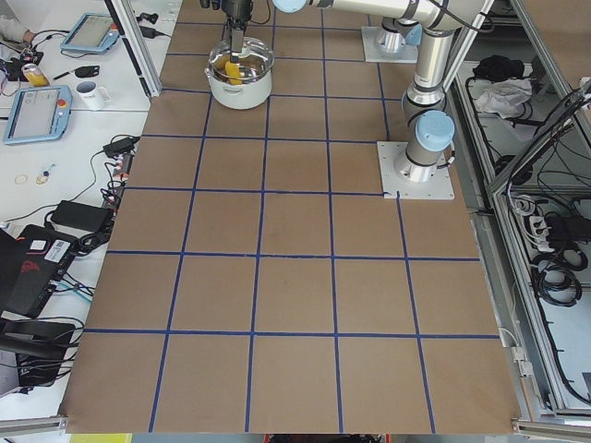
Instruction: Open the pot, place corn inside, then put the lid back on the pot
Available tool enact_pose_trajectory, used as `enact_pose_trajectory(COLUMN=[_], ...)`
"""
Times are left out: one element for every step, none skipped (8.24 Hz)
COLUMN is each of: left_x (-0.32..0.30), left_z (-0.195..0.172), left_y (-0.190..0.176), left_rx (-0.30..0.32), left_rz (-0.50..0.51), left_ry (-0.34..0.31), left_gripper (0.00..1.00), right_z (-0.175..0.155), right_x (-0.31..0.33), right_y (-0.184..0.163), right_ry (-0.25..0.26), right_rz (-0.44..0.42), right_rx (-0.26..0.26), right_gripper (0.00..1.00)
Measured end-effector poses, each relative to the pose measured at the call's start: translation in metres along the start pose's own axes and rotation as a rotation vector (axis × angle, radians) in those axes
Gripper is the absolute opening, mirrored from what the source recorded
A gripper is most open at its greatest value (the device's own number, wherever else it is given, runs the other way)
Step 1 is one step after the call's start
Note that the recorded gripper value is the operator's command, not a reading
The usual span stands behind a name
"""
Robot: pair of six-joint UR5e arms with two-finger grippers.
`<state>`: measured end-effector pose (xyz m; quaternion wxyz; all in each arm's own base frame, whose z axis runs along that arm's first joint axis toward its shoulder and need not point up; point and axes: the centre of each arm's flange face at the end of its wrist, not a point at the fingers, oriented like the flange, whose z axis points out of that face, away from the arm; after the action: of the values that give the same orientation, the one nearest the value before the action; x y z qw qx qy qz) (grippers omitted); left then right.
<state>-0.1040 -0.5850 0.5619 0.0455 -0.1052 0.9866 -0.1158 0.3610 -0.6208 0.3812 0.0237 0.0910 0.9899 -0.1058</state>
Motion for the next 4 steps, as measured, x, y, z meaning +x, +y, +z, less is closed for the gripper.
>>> enact_pose_trajectory(left_x=[-0.002,-0.002,0.000,0.003], left_z=[-0.007,-0.014,-0.021,-0.028], left_y=[0.004,0.010,0.018,0.027], left_rx=[0.005,0.000,-0.012,-0.038], left_rz=[0.063,0.101,0.117,0.110], left_ry=[-0.023,-0.022,0.016,0.052], left_gripper=[1.00,1.00,1.00,1.00], right_z=[0.004,0.008,0.011,0.012], right_x=[0.000,0.003,0.007,0.009], right_y=[-0.003,-0.007,-0.010,-0.012], right_ry=[0.001,0.002,0.005,0.006], right_rz=[0.008,0.019,0.029,0.034], right_rx=[-0.003,-0.006,-0.008,-0.010], right_gripper=[0.22,0.23,0.23,0.23])
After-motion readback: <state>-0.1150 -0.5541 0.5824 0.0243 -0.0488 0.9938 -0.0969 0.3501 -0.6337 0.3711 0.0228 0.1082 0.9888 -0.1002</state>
